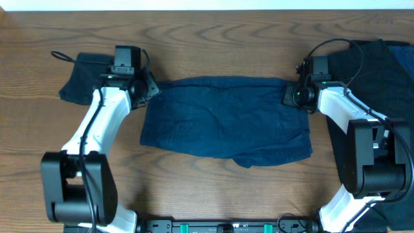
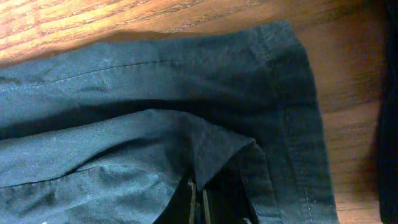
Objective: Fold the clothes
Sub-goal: 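Grasp the left top corner of the shorts with the left gripper, then lift both top corners and fold them toward the bottom edge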
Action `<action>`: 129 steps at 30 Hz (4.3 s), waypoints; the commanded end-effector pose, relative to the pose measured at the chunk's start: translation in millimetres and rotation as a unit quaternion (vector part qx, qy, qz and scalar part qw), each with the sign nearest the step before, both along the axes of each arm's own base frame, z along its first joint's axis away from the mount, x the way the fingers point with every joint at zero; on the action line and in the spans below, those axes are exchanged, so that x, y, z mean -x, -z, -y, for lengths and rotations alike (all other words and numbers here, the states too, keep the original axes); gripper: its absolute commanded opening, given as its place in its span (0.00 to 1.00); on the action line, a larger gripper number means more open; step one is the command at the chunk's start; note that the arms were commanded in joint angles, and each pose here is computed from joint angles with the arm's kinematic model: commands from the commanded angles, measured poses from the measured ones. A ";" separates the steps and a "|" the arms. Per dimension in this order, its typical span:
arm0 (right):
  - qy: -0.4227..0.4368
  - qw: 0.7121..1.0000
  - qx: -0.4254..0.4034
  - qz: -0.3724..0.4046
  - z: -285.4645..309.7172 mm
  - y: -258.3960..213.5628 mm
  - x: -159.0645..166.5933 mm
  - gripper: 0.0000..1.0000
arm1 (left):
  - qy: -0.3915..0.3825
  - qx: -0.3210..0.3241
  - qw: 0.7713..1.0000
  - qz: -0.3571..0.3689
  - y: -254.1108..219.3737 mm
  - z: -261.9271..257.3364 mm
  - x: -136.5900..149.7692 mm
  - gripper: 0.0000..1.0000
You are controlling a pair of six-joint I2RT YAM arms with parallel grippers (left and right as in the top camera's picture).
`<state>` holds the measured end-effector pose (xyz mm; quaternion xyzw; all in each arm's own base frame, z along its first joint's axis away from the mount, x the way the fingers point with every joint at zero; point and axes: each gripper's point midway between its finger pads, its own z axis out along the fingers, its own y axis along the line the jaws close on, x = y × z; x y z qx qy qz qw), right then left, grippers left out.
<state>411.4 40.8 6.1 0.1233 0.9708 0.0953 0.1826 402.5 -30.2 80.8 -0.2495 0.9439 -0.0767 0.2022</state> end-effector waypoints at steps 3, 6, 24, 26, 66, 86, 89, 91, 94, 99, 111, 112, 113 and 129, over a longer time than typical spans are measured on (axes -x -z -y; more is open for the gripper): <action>-0.006 1.000 0.013 -0.008 2.1 5.9 4.0 0.04 | -0.025 0.027 0.999 -0.024 28.5 12.8 -6.7 0.57; -0.006 1.000 0.013 -0.008 2.1 5.9 4.2 0.05 | -0.025 0.027 0.999 -0.035 42.6 14.3 -7.8 0.56; -0.007 1.000 0.014 -0.008 2.7 5.9 4.0 0.11 | -0.033 0.027 0.998 -0.056 78.5 14.5 -12.5 0.35; -0.006 1.000 0.014 -0.008 2.7 5.9 3.9 0.11 | -0.033 0.026 0.998 -0.056 78.5 14.5 -12.4 0.23; 0.002 0.995 -0.009 -0.099 2.7 -72.7 97.2 0.01 | 0.021 0.023 0.985 -0.172 1.3 14.0 88.5 0.06; 0.003 0.966 -0.007 -0.257 4.2 -59.6 177.9 0.01 | 0.072 -0.010 0.947 -0.313 3.4 50.9 170.9 0.06; 0.001 0.964 -0.019 -0.265 0.3 -44.8 187.1 0.01 | 0.087 -0.016 0.945 -0.316 10.6 58.8 176.9 0.06; 0.000 0.962 -0.034 -0.272 -4.5 -33.8 194.6 0.01 | 0.092 -0.019 0.943 -0.318 15.6 61.9 180.9 0.06; -0.001 0.963 -0.036 -0.269 -4.8 -18.1 199.3 0.01 | 0.086 -0.020 0.944 -0.319 25.0 63.4 185.1 0.06; 0.008 0.964 -0.027 -0.265 -1.4 0.1 201.4 0.01 | 0.081 -0.019 0.947 -0.311 45.3 61.9 187.9 0.06; 0.033 0.972 -0.027 -0.232 -0.3 37.8 175.6 0.01 | 0.069 -0.020 0.967 -0.245 87.1 59.7 172.1 0.06; 0.033 0.973 -0.027 -0.225 -0.5 40.5 171.1 0.01 | 0.067 -0.028 0.969 -0.235 87.4 57.5 167.1 0.06; 0.034 0.975 -0.028 -0.217 -0.6 43.3 165.8 0.01 | 0.065 -0.038 0.973 -0.220 87.6 55.0 160.2 0.06; 0.044 0.993 -0.045 -0.097 -4.4 44.7 102.9 0.01 | 0.064 -0.186 0.980 0.024 55.6 26.1 46.9 0.06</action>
